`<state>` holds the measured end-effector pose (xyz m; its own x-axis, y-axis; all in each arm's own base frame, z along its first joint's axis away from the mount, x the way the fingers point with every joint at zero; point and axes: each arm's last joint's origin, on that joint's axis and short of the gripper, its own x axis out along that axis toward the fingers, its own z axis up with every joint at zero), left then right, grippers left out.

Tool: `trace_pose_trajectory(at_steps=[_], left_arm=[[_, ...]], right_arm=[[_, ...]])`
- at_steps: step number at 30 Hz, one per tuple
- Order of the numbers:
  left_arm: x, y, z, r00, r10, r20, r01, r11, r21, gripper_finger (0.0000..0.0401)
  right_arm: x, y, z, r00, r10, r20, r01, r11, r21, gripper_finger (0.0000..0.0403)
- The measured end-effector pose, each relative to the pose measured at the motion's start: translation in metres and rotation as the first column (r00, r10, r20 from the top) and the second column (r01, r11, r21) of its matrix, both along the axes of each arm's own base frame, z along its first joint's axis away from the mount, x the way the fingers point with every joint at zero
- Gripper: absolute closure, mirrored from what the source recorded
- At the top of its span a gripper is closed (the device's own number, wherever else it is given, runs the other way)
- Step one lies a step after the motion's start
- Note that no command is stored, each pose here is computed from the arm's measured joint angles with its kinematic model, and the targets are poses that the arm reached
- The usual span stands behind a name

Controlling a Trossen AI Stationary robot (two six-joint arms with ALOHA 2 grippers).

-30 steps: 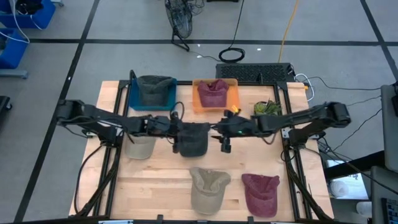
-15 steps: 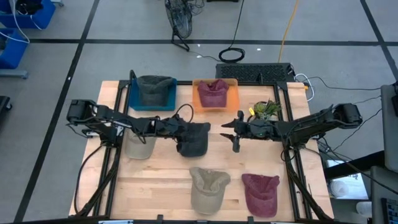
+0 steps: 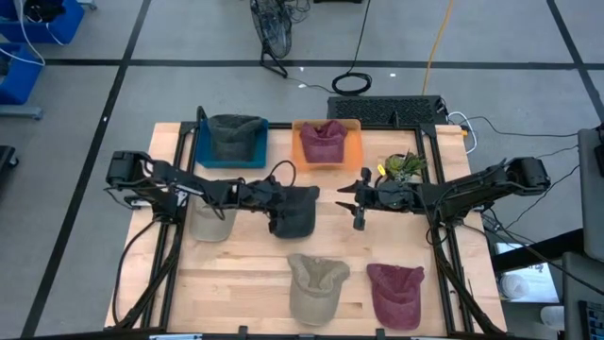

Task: Pick & Place hat
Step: Put the black cap into the blue bin

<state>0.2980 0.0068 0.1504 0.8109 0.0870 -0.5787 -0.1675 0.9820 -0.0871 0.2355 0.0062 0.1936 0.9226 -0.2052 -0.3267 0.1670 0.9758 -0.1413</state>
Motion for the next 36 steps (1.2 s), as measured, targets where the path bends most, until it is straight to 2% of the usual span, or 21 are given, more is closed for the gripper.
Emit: trace_pose_trajectory(at_steps=[5, 17, 21, 36], left_arm=[[0.002, 0.0, -0.017, 0.998, 0.0, -0.057, 0.0, 1.0, -0.004, 0.0145], [0.004, 0.01, -0.015, 0.999, 0.035, -0.029, -0.035, 0.999, 0.005, 0.0153], [0.004, 0.01, -0.016, 0.999, 0.017, -0.039, -0.016, 1.0, 0.018, 0.018], [0.004, 0.01, -0.016, 0.999, -0.006, -0.041, 0.008, 0.999, 0.045, 0.0331]], right_arm=[[0.0, 0.0, -0.001, 1.0, -0.005, -0.012, 0.005, 1.0, 0.014, 0.0248], [-0.002, 0.0, -0.005, 1.0, -0.005, -0.026, 0.006, 1.0, 0.015, 0.0248], [-0.005, 0.0, -0.011, 0.999, -0.006, -0.047, 0.007, 1.0, 0.014, 0.0248], [-0.007, 0.0, -0.013, 0.999, -0.008, -0.05, 0.009, 1.0, 0.014, 0.0248]])
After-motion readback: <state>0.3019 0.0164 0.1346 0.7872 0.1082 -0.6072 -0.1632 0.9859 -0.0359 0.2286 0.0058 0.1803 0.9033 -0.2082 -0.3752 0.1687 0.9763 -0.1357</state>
